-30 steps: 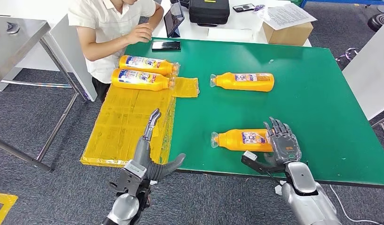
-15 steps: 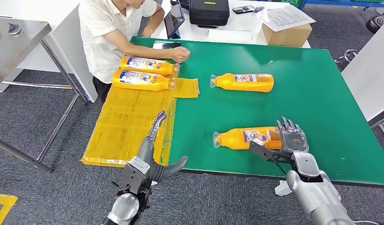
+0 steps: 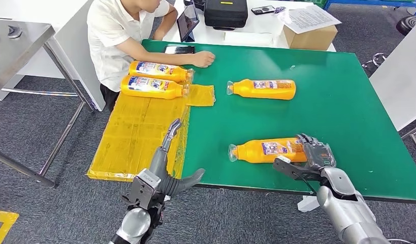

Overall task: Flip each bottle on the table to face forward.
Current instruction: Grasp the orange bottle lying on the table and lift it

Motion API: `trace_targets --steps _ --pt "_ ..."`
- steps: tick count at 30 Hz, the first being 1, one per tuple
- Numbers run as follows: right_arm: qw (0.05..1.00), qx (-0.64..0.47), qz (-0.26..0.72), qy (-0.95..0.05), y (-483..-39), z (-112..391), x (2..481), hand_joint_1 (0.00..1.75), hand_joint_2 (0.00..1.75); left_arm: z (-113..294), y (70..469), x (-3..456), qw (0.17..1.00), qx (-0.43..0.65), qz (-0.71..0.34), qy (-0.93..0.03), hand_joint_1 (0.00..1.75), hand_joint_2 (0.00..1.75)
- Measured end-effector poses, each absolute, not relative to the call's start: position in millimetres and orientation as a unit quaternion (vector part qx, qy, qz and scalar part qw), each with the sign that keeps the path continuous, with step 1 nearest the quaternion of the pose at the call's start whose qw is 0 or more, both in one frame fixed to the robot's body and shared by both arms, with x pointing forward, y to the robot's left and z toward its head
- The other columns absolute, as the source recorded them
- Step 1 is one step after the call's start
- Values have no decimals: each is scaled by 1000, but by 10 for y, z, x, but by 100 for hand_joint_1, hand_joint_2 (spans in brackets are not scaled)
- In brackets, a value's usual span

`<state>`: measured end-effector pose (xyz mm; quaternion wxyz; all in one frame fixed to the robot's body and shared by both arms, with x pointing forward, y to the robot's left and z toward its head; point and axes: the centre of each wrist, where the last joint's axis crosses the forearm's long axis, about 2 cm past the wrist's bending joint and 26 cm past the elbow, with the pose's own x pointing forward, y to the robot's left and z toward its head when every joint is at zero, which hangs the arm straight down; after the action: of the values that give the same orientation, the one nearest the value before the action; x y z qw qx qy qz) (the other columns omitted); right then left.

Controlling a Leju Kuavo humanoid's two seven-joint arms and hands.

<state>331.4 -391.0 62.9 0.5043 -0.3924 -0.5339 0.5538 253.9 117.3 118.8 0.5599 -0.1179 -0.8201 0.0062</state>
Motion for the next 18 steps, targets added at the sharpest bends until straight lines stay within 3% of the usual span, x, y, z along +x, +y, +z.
trace_targets --steps 11,18 --pt "458 -361 514 -630 -3803 440 3138 175 175 1184 1138 2576 546 -112 11 -831 0 175" --pt "533 -255 382 -710 -3487 296 2945 175 175 1135 1211 2528 570 -116 162 -797 0 175"
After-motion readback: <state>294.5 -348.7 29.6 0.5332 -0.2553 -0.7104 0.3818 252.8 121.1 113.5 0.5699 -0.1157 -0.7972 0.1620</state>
